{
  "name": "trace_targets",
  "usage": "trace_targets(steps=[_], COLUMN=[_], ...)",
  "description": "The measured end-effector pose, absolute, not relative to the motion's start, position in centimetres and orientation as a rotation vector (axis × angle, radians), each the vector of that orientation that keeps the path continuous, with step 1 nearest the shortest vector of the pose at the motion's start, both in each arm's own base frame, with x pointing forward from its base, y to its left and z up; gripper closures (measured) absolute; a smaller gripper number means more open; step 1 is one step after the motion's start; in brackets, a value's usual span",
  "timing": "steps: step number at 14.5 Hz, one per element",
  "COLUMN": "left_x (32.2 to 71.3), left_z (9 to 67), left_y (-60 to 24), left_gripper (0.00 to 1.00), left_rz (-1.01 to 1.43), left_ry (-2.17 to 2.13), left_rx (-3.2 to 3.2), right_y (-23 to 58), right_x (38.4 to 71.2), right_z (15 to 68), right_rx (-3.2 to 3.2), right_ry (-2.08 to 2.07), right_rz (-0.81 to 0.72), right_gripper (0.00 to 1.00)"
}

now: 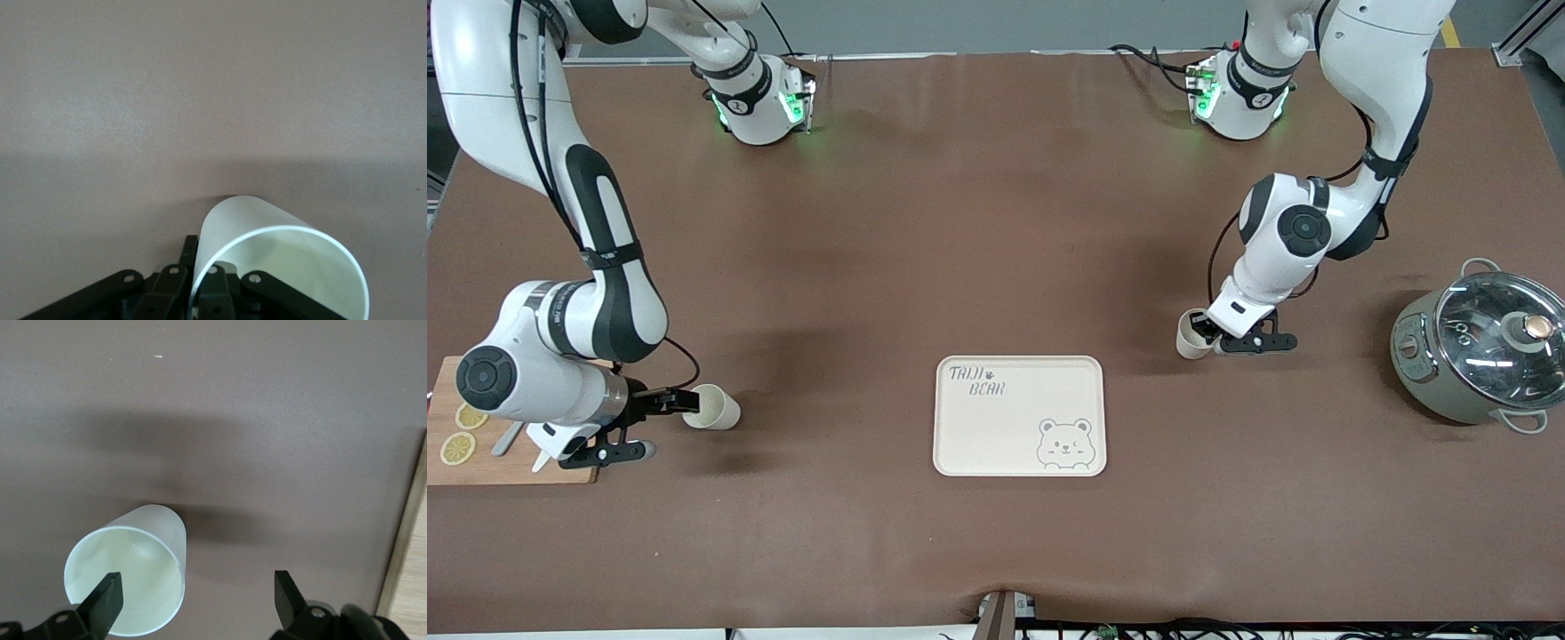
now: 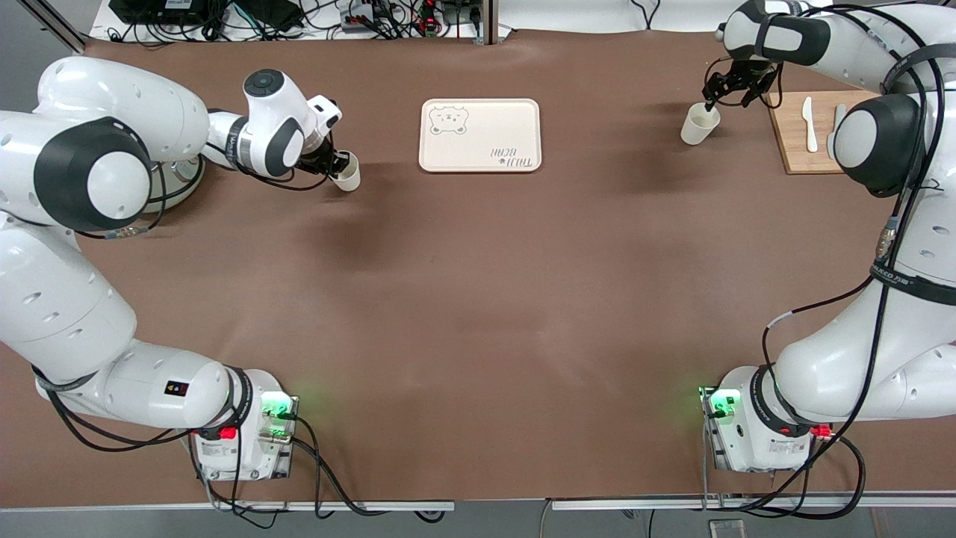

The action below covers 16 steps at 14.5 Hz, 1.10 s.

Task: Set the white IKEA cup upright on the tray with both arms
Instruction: 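Lift the cup with the left gripper while the right gripper grasps its cup, then carry the cup with the left gripper over the bear tray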

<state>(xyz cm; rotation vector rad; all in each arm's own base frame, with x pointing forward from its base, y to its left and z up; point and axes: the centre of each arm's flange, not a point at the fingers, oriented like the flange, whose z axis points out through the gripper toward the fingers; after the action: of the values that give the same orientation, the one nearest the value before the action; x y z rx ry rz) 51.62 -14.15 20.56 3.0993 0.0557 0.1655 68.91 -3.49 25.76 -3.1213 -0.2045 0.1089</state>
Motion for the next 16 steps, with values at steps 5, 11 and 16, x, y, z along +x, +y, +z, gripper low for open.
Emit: trace_targets(steps=[5, 11, 16], left_x=[54.0, 58.5, 61.3], left_z=[23.4, 31.5, 30.8], left_y=[-16.7, -24.0, -30.1], left_gripper=[0.96, 0.96, 0.96], left_rz=[0.26, 0.141, 0.121], left_ry=[0.16, 0.312, 0.394], left_rx=[3.059, 3.081, 3.06], right_y=[-2.9, -2.9, -2.9], right_x=[68.3, 67.9, 67.5], right_z=[24.1, 23.3, 22.3], right_rx=[-3.122, -3.125, -3.127], right_ry=[-0.217, -0.217, -0.218], right_rz=[0.107, 0.091, 0.075], right_gripper=[0.0, 0.0, 0.0])
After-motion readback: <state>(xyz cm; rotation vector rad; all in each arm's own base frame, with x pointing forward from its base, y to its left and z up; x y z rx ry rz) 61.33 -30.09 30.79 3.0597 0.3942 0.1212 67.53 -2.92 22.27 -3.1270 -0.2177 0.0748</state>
